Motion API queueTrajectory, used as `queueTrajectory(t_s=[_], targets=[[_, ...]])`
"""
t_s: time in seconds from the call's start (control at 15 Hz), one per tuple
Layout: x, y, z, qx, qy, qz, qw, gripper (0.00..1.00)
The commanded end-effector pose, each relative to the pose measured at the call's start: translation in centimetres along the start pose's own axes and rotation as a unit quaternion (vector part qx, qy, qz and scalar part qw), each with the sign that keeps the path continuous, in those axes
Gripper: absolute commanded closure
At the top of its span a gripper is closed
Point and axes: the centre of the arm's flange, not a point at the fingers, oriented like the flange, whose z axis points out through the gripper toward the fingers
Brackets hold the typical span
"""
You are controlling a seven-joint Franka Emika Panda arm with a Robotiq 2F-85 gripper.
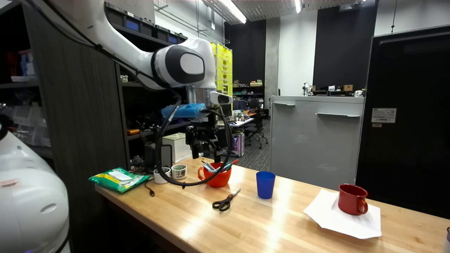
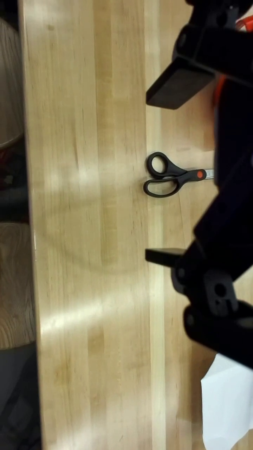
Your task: Move the red cup forward
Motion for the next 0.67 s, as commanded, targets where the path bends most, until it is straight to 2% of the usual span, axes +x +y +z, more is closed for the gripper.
queueTrajectory(t_s=[0.0,0.4,0.47,0.6], targets=[[5.4,-0.8,2.7,-0.005,-0.024,0.008,0.9997,0.00],[11.8,-2.2,5.6,0.003,-0.048,0.054,0.9974,0.00],[9.0,-1.3,5.7,0.002,-0.038,0.036,0.9986,0.00],[10.6,-1.7,6.3,0.002,-0.043,0.044,0.9981,0.00]])
